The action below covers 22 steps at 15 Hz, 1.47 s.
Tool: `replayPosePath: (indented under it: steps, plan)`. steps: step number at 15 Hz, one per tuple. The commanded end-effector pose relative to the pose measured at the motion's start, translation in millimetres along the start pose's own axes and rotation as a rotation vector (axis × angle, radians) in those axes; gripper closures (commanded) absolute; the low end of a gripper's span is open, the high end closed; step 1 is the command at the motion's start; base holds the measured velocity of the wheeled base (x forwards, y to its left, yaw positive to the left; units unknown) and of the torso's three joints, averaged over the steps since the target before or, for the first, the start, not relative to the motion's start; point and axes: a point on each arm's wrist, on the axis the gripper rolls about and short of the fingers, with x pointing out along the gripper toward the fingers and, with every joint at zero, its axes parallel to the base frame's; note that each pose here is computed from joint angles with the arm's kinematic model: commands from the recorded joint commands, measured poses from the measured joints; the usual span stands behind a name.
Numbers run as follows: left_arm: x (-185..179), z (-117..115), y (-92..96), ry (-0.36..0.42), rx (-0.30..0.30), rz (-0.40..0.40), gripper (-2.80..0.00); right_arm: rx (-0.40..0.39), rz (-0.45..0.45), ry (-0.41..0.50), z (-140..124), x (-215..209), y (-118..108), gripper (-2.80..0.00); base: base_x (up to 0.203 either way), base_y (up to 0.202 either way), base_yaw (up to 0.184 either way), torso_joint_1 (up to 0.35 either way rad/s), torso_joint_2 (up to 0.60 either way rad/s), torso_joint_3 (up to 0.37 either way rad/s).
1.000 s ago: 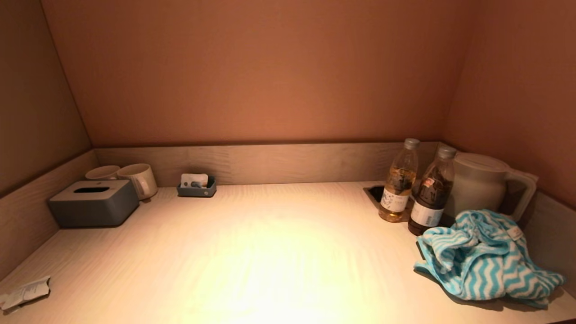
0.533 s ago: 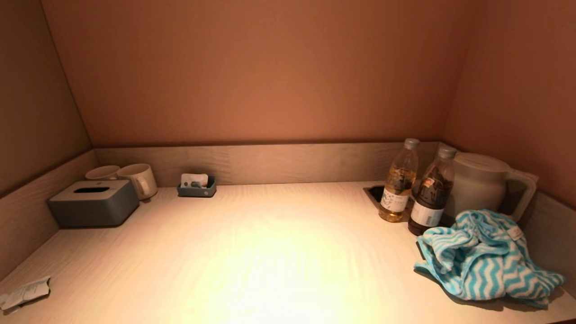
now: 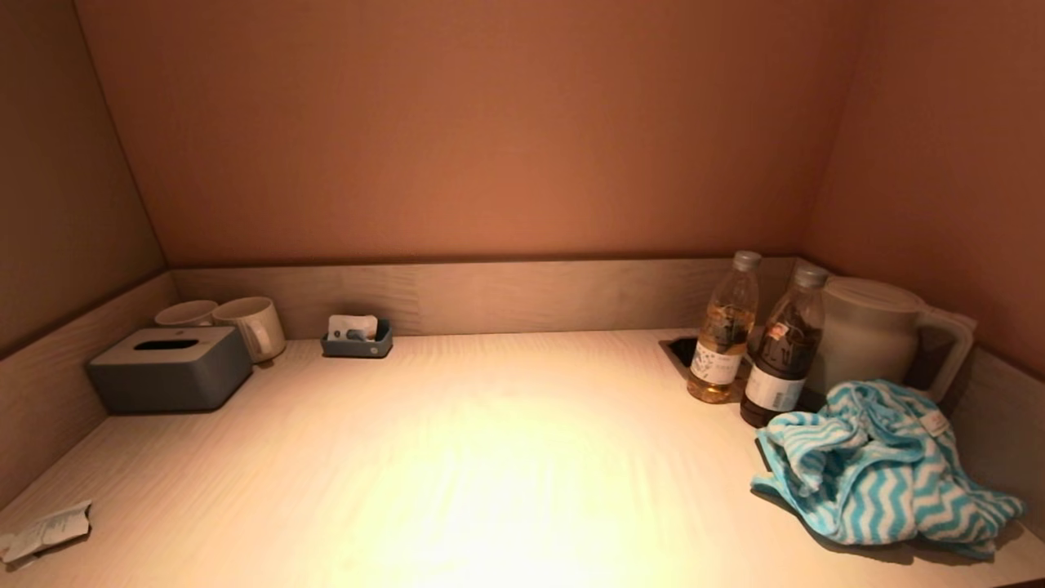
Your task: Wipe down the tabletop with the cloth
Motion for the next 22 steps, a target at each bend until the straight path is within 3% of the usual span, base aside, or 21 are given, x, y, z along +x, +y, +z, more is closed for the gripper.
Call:
replayPosePath:
  steps: [1, 6, 22]
  plan:
    - [0, 0, 0.0, 0.0, 0.0, 0.0, 0.0, 0.003, 0.004, 0.029, -3, 0, 0, -2.8, 0.0, 0.0, 0.0, 0.0, 0.0, 0.0]
    - [0, 0, 0.0, 0.0, 0.0, 0.001, 0.0, 0.027, 0.038, 0.143, -15, -1, 2, -2.8, 0.0, 0.0, 0.0, 0.0, 0.0, 0.0]
    - [0, 0, 0.0, 0.0, 0.0, 0.0, 0.0, 0.056, 0.033, 0.144, -15, -1, 2, -2.8, 0.0, 0.0, 0.0, 0.0, 0.0, 0.0]
